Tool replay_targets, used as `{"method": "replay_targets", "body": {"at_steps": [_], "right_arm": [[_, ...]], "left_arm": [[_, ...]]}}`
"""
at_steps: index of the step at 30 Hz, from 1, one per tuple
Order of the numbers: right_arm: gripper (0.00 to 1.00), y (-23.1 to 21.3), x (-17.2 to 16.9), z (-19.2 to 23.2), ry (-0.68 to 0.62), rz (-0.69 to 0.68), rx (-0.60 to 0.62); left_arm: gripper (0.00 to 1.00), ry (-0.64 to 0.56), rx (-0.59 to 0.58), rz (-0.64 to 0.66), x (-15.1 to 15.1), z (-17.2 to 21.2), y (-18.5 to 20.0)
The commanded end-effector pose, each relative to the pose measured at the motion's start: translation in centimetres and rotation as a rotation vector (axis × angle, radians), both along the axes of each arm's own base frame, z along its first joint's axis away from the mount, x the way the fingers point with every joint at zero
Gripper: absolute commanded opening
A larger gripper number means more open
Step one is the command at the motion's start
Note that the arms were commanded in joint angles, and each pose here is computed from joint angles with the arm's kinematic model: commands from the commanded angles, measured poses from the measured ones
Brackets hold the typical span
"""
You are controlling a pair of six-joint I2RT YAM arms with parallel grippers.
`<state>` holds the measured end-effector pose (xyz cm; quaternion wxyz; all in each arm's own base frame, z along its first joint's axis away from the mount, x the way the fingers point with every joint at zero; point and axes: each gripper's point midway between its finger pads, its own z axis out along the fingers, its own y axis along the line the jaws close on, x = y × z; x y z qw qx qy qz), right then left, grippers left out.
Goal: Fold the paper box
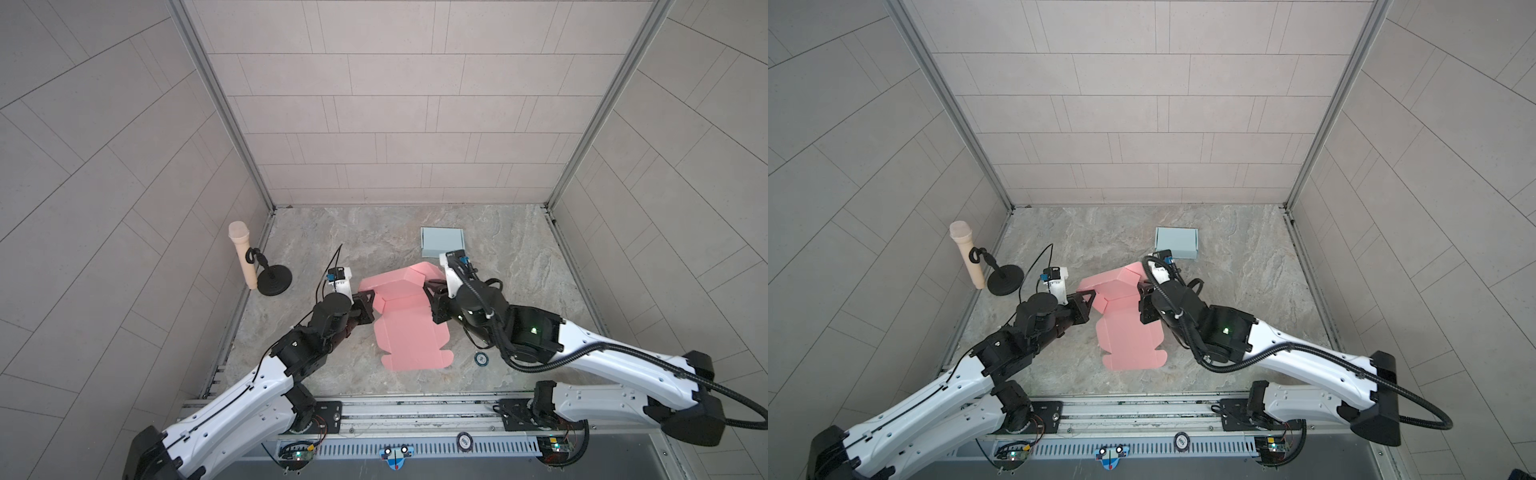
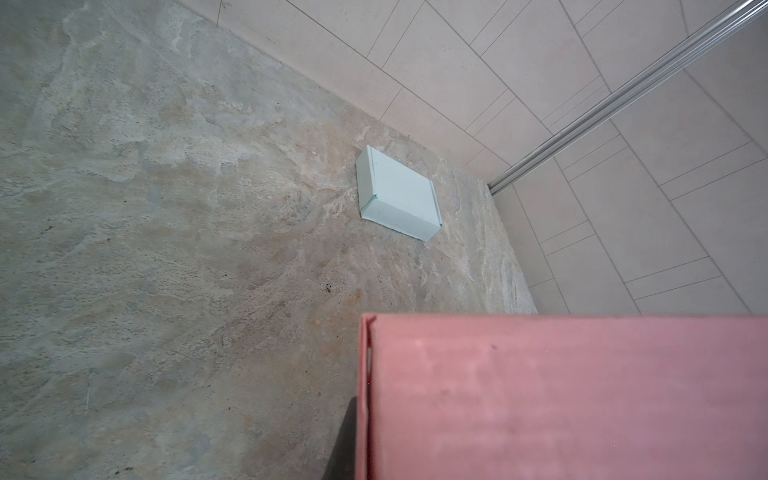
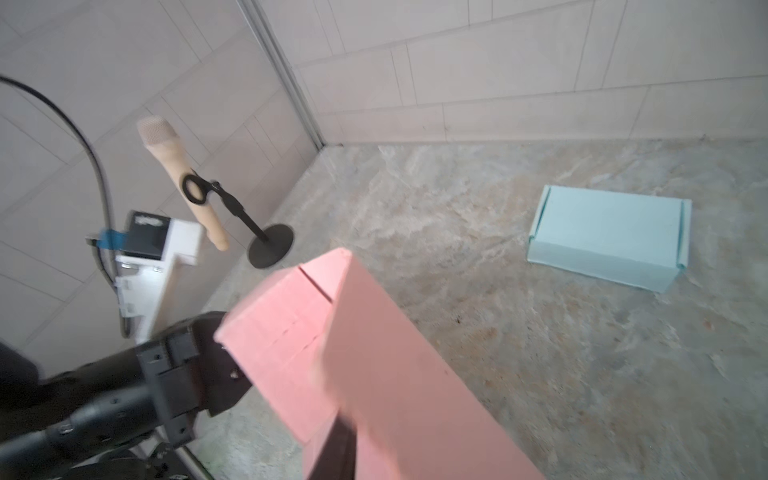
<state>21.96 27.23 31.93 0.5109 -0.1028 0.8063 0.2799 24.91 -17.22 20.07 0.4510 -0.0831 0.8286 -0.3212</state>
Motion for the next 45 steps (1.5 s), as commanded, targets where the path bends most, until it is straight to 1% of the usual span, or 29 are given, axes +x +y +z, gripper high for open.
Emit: {"method": "replay_targets", "body": {"at_steps": [1,3,5,7,10,13,17,20,25,28,34,38,41,44,45], "right_arm": [[0.34,-1.6,-1.3,2.4,-0.107,0.039,0.045],[0.43,-2.6,-2.0,2.7,-0.135,0.05,0.111],[0.5,-3.5,-2.5,2.8,-0.155,0.052,0.164],[0.52,-4.2,-2.9,2.7,-0.175,0.05,0.19],[0.52,-4.7,-2.9,2.1,-0.184,0.053,0.187],[0.52,-4.0,-3.2,0.9,-0.205,0.099,0.181],[0.52,-2.9,-3.3,0.5,-0.224,0.148,0.237],[0.51,-1.9,-3.1,0.6,-0.217,0.159,0.255],[0.49,-0.5,-2.9,3.1,-0.247,0.183,0.342],[0.47,0.1,-2.5,3.8,-0.249,0.179,0.331],[0.43,1.3,-1.9,3.7,-0.228,0.18,0.336],[0.44,0.9,-2.7,3.9,-0.246,0.208,0.379],[0.47,0.0,-3.3,3.3,-0.242,0.213,0.376],[0.48,-1.2,-3.6,3.0,-0.243,0.196,0.377],[0.47,-1.5,-3.6,1.8,-0.233,0.189,0.358]], "left_arm": [[0.06,0.009,-0.059,-0.039,-0.4,1.3,-0.3],[0.07,0.016,-0.068,-0.048,-0.4,1.3,-0.2],[0.06,0.02,-0.075,-0.054,-0.3,1.2,0.0],[0.06,0.029,-0.081,-0.062,-0.3,1.1,0.2],[0.06,0.035,-0.114,-0.079,-0.2,1.3,0.4],[0.06,0.029,-0.162,-0.085,0.1,2.1,0.8],[0.06,0.017,-0.214,-0.098,0.2,3.3,1.0],[0.06,0.004,-0.224,-0.126,-0.1,4.1,0.6],[0.06,0.005,-0.217,-0.159,-0.3,4.2,0.2],[0.07,0.004,-0.224,-0.17,-0.4,4.3,0.1],[0.07,0.004,-0.231,-0.184,-0.7,4.3,-0.1],[0.07,-0.008,-0.244,-0.189,-0.8,4.8,-0.2],[0.07,-0.014,-0.247,-0.193,-0.8,5.0,-0.2],[0.07,-0.015,-0.248,-0.194,-0.7,5.1,-0.3],[0.08,-0.013,-0.251,-0.196,-0.7,5.1,-0.3]]}}
